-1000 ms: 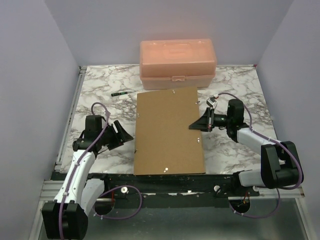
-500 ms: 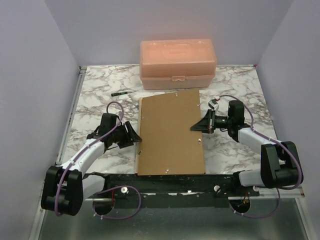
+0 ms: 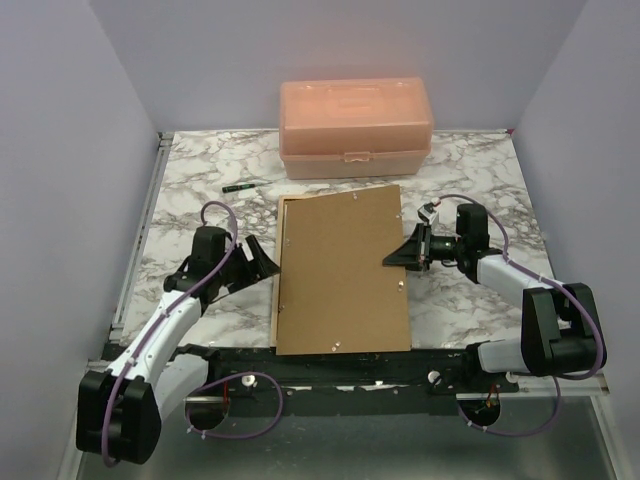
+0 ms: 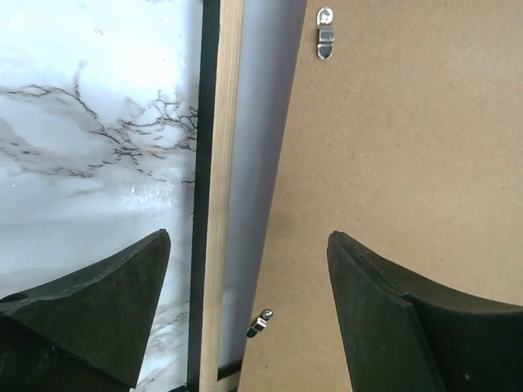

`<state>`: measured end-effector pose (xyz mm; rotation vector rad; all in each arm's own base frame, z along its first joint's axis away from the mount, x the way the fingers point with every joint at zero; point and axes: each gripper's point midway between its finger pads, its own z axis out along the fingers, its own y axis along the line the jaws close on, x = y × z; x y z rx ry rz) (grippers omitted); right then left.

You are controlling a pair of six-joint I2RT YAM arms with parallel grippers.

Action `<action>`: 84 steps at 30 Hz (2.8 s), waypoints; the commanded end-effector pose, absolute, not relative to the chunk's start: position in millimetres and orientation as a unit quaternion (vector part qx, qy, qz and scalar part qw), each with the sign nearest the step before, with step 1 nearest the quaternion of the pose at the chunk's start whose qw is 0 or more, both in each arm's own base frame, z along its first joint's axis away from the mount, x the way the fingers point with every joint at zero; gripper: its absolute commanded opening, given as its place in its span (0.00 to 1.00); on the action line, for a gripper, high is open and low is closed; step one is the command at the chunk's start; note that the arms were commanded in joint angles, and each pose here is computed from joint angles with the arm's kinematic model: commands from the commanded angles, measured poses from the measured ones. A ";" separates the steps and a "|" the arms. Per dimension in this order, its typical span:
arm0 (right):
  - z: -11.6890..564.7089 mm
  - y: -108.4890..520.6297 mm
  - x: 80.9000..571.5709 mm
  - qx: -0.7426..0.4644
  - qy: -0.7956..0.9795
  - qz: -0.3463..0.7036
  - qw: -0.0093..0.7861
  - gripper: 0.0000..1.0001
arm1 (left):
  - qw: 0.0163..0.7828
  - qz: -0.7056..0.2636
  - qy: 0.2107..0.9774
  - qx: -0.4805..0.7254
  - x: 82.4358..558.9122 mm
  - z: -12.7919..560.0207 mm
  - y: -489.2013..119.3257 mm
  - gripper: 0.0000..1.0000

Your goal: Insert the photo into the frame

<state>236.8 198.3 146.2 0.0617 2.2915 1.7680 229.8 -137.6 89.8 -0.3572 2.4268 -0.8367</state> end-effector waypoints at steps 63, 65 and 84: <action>169.9 190.1 249.4 0.011 0.808 0.574 0.134 0.01 | 0.193 -0.166 0.964 -0.081 212.1 39.5 -131.1 0.60; 170.5 190.3 251.3 0.010 0.808 0.574 0.132 0.01 | 0.201 -0.168 0.962 -0.082 212.5 45.0 -130.9 0.61; 182.0 188.8 262.0 0.009 0.819 0.559 0.128 0.01 | 0.177 -0.176 0.967 -0.054 274.0 40.4 -157.5 0.50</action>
